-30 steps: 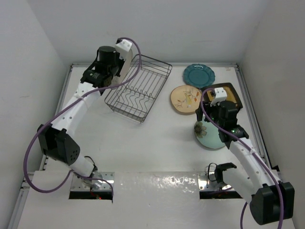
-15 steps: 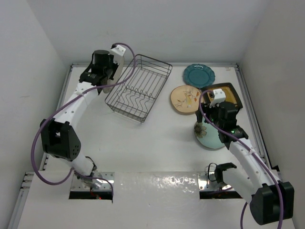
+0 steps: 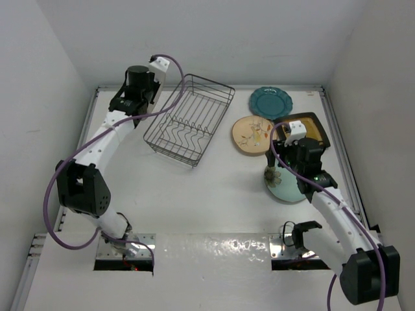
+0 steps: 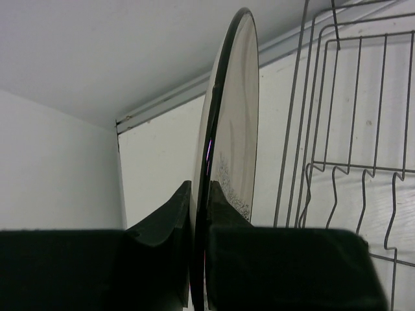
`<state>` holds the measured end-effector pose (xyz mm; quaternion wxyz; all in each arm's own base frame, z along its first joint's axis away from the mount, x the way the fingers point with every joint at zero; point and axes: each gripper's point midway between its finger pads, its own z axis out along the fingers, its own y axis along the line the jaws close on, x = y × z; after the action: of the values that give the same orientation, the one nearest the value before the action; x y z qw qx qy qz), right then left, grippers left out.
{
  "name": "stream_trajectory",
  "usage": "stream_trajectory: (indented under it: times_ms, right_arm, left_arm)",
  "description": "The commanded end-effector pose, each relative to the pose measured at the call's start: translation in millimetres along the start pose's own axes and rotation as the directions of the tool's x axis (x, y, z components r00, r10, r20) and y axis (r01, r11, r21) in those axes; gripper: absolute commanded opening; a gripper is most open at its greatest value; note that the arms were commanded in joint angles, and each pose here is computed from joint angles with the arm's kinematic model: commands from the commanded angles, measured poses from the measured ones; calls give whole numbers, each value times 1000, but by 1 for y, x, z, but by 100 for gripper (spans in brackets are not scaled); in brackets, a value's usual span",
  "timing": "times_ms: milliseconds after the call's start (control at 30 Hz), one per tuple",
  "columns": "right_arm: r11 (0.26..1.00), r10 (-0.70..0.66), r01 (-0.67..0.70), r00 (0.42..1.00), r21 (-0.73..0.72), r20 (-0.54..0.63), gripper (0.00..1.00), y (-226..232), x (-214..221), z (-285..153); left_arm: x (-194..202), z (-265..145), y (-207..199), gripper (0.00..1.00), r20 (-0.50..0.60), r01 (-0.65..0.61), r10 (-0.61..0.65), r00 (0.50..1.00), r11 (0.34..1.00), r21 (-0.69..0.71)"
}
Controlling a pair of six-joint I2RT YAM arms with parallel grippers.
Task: Load the plates into the dish rack
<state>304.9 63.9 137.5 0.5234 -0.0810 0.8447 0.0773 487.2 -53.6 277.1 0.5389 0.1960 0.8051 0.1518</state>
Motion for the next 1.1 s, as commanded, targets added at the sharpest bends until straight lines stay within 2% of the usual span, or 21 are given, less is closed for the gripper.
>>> stream_trajectory:
  times_ms: [0, 167, 267, 833, 1067]
  right_arm:
    - [1000, -14, 14, 999, -19, 32, 74, 3, -10, 2]
    - [1000, -17, 17, 999, -25, 27, 74, 4, -8, 2]
    - [1000, -18, 19, 1000, -25, 26, 74, 4, -8, 3]
    - [999, -26, 26, 1000, -25, 9, 74, 3, -3, 2]
    - [999, -29, 30, 999, -30, 14, 74, 4, -4, 2]
  left_arm:
    - [-97, -50, 57, 0, 297, 109, -69, 952, 987, -120]
    - [-99, -59, 20, 0, 309, 115, -138, 941, 989, 92]
    - [-102, -62, 14, 0, 311, 118, -156, 938, 983, 137]
    - [-49, -12, -25, 0, 167, 71, -104, 980, 979, 193]
    - [-28, 1, -23, 0, 131, 39, -57, 990, 990, 136]
